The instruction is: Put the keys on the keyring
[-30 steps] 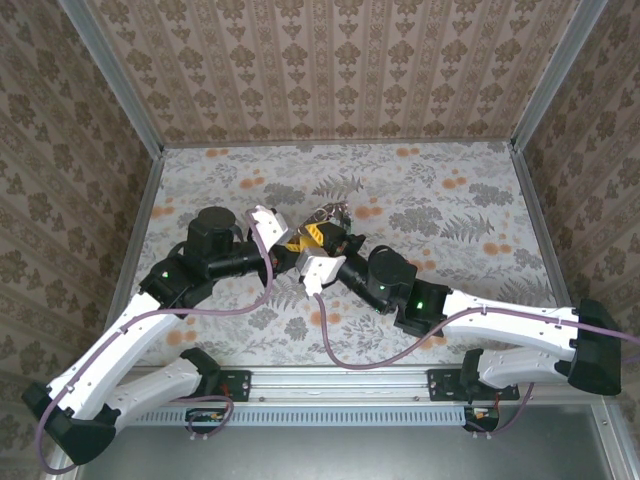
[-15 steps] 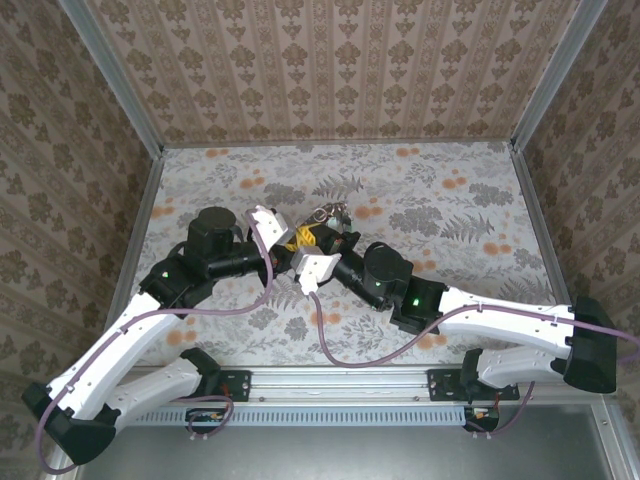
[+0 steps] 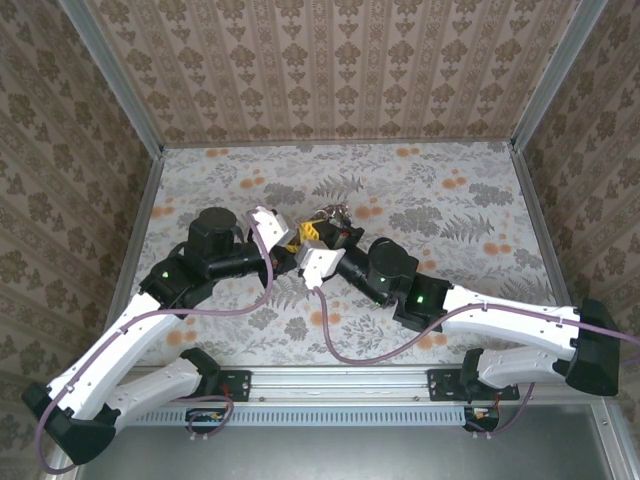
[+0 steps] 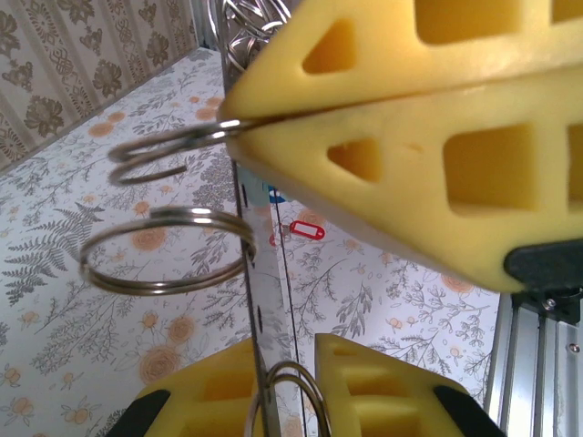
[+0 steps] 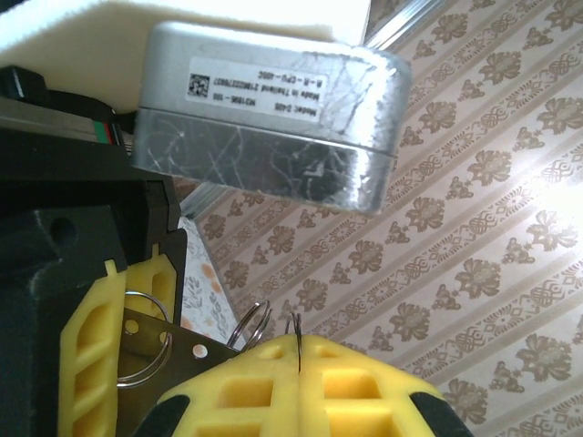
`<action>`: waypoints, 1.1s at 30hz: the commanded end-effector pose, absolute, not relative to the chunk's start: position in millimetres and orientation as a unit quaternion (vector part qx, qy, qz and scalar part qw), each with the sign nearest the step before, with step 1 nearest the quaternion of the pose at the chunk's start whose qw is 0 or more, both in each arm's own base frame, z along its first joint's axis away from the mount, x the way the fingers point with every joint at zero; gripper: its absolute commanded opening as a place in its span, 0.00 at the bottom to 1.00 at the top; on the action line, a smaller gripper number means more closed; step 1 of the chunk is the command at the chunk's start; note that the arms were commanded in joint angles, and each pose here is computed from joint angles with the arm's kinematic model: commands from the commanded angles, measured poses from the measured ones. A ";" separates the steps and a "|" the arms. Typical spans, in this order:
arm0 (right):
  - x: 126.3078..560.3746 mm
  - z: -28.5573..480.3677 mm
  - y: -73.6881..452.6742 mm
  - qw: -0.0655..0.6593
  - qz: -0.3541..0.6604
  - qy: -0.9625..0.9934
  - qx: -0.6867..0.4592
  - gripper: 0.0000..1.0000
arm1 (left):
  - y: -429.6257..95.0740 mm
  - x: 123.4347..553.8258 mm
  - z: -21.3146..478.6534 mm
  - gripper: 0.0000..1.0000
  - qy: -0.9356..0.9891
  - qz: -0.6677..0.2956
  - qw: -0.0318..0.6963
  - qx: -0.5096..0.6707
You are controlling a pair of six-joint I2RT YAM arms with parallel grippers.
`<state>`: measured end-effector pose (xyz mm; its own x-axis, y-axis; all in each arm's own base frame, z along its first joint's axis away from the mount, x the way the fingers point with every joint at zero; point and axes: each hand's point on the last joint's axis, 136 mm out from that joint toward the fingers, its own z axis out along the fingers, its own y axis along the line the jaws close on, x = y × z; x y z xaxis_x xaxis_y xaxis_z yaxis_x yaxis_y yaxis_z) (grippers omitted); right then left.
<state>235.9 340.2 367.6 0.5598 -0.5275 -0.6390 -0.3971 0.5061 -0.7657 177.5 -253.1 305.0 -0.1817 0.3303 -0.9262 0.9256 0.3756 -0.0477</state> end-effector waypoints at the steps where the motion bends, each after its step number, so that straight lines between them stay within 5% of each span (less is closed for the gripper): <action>1: 236.2 378.6 327.8 0.735 -0.027 0.476 -0.483 0.05 | -253.1 170.7 324.6 0.00 0.671 -0.339 0.474 0.458; 10: 239.2 362.1 329.1 0.706 -0.002 0.496 -0.505 0.08 | -253.0 172.1 321.0 0.00 0.674 -0.336 0.473 0.457; 20: 245.6 363.0 324.3 0.705 -0.002 0.507 -0.496 0.00 | -251.1 174.2 318.5 0.00 0.678 -0.329 0.476 0.454; 33: 242.6 381.6 281.5 0.721 0.142 0.534 -0.418 0.00 | -248.2 175.7 318.7 0.00 0.676 -0.322 0.486 0.451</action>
<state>233.8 304.2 373.0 0.4538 -0.2990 -0.8395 -0.6514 0.5315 -0.5414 174.7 -255.7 307.3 -0.1578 0.3278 -0.9315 0.9311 0.3637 -0.0297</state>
